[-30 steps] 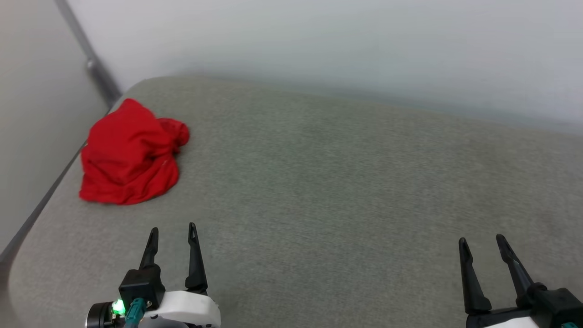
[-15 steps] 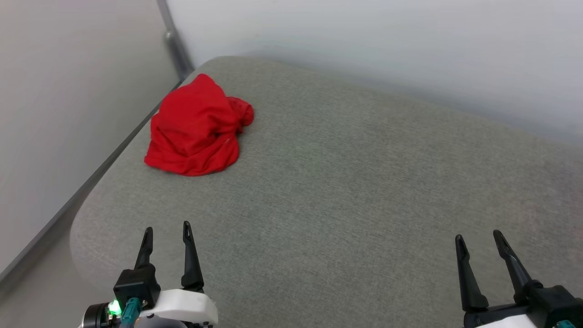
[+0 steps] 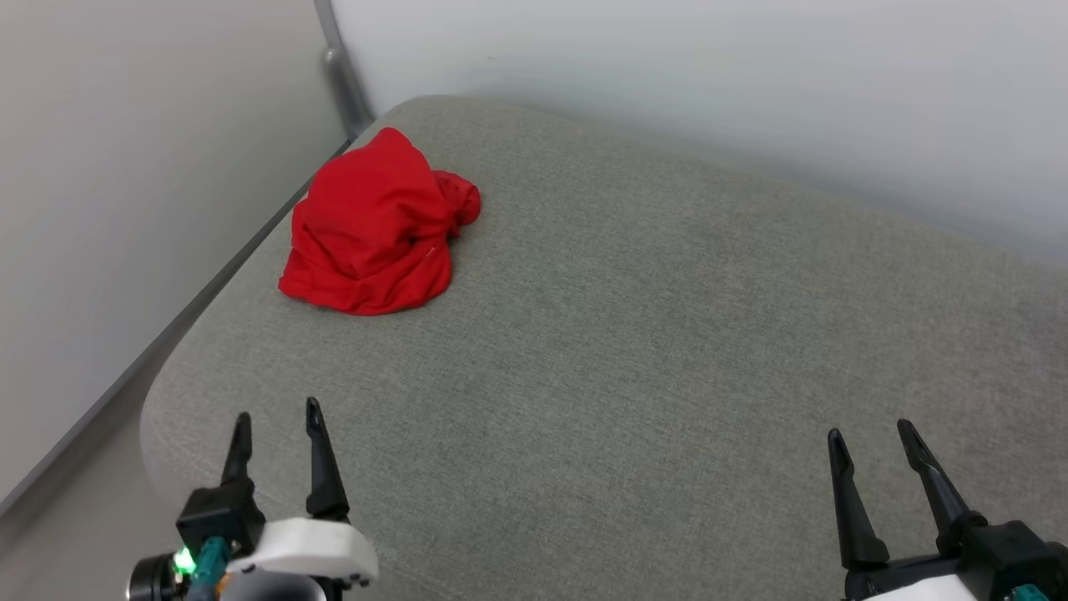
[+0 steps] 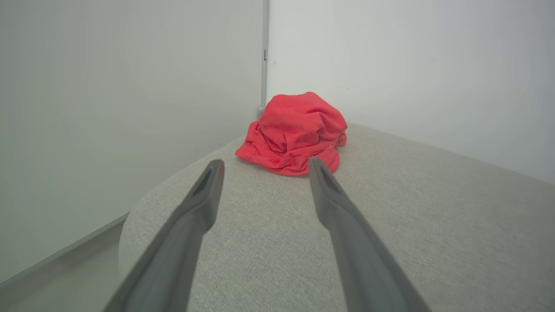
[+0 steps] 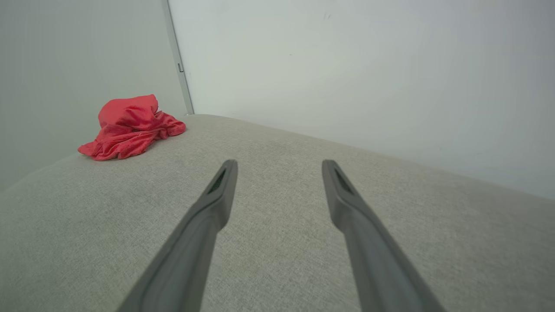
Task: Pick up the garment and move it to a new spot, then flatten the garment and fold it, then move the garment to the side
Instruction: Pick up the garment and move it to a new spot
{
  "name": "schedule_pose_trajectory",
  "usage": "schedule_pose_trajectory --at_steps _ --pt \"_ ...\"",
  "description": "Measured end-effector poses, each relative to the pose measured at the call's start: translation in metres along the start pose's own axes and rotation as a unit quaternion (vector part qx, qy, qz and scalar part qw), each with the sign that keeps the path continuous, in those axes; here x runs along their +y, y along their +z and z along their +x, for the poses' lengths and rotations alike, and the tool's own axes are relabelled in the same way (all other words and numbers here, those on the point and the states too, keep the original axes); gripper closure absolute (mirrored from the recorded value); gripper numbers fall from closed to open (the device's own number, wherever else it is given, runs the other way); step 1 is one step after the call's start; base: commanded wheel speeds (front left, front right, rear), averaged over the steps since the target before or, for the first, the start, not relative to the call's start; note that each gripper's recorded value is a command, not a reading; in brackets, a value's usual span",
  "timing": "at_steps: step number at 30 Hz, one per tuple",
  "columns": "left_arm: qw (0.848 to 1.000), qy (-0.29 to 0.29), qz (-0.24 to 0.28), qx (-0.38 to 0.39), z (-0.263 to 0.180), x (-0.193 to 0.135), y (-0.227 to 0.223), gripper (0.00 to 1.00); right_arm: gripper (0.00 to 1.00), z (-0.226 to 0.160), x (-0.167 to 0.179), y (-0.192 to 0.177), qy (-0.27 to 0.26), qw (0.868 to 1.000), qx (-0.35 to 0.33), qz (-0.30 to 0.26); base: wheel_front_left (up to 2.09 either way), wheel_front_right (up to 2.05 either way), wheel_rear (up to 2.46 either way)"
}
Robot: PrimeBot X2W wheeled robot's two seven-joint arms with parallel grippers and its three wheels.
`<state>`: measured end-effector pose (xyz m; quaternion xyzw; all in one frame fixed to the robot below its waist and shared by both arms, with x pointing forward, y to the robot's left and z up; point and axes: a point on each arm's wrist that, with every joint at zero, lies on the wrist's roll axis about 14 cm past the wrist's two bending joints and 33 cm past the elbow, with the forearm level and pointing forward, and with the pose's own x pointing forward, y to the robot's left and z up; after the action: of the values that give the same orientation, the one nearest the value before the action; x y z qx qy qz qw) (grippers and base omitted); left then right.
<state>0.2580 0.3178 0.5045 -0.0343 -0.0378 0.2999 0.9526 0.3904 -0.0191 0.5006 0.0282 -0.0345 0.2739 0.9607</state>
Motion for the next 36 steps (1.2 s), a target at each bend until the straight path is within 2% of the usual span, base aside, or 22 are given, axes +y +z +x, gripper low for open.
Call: schedule_pose_trajectory --at_steps 7,11,20,28,36 --pt "0.999 -0.024 0.011 -0.045 0.045 -0.003 0.029 0.0 0.0 0.005 -0.01 -0.003 -0.01 1.0 -0.001 -0.006 0.0 0.0 0.0" --pt "0.997 -0.028 0.019 -0.07 0.082 -0.004 0.048 0.0 0.0 0.012 -0.02 -0.005 -0.019 1.0 -0.004 -0.014 0.0 0.0 0.0" --pt "0.99 -0.056 0.053 -0.119 0.177 -0.027 0.092 0.0 0.0 0.029 -0.046 -0.019 -0.041 0.999 -0.005 -0.033 0.0 0.0 0.0" --pt "0.987 -0.082 0.109 -0.082 0.252 -0.046 0.094 0.0 0.0 0.041 -0.066 -0.033 -0.061 0.998 -0.007 -0.034 0.0 0.0 0.0" --pt "0.986 -0.099 0.11 0.078 0.3 -0.065 0.047 0.0 0.0 0.044 -0.085 -0.042 -0.082 0.996 -0.008 -0.038 0.0 0.0 0.0"
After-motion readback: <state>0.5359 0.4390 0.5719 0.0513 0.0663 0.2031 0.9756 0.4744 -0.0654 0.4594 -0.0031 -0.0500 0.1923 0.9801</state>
